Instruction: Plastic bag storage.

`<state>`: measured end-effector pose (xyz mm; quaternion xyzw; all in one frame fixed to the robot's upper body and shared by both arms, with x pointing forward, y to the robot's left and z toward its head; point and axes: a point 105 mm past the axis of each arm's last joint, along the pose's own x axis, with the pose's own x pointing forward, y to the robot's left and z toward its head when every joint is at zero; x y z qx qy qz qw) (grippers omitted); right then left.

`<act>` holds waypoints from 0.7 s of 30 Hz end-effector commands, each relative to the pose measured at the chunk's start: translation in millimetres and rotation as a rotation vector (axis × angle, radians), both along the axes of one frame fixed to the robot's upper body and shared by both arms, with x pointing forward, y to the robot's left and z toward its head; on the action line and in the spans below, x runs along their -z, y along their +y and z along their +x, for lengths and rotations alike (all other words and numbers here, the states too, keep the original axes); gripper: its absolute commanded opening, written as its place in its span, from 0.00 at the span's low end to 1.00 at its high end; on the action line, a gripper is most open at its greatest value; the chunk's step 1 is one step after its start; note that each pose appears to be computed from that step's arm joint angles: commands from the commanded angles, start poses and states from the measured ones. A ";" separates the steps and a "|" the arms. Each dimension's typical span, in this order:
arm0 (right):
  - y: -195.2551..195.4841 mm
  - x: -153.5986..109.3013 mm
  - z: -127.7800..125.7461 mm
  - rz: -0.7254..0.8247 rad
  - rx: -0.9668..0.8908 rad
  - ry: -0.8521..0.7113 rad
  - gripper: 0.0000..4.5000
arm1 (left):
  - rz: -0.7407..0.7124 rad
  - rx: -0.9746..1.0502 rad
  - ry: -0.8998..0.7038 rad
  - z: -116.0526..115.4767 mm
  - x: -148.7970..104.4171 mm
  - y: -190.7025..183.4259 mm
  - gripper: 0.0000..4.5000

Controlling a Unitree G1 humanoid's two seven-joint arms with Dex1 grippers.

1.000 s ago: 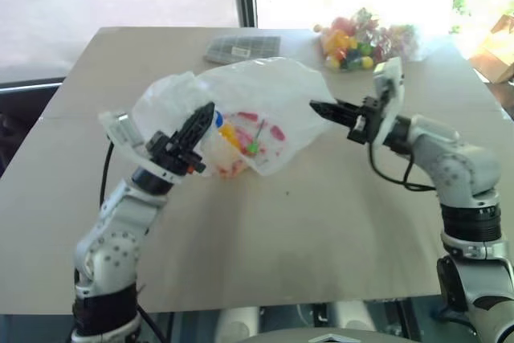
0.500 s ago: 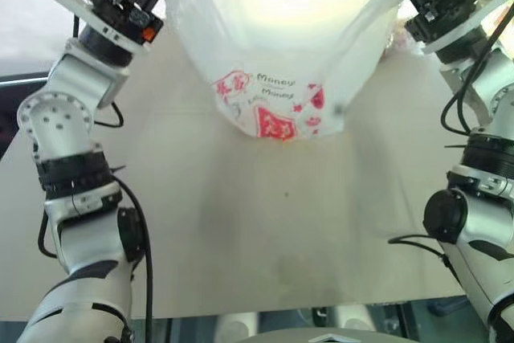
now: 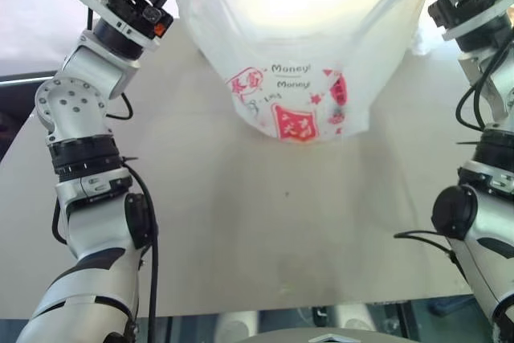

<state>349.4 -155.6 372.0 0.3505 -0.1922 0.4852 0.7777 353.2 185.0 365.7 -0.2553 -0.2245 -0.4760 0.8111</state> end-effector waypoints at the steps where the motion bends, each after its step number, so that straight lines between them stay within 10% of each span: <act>1: 5.0 15.4 -14.7 -0.130 -0.017 -0.031 0.39 | 0.052 -0.031 -0.029 -8.8 9.7 6.9 0.12; 7: -11.1 53.5 -31.2 -0.294 -0.004 0.024 0.99 | 0.118 -0.057 0.032 -26.3 39.5 18.5 0.66; 11: -30.1 78.0 -55.8 -0.322 -0.068 0.076 1.00 | 0.120 -0.021 0.089 -52.8 58.9 26.2 0.98; 21: -24.3 199.2 -83.5 -0.722 0.030 0.248 1.00 | 0.515 -0.327 0.393 -98.9 175.2 39.1 0.98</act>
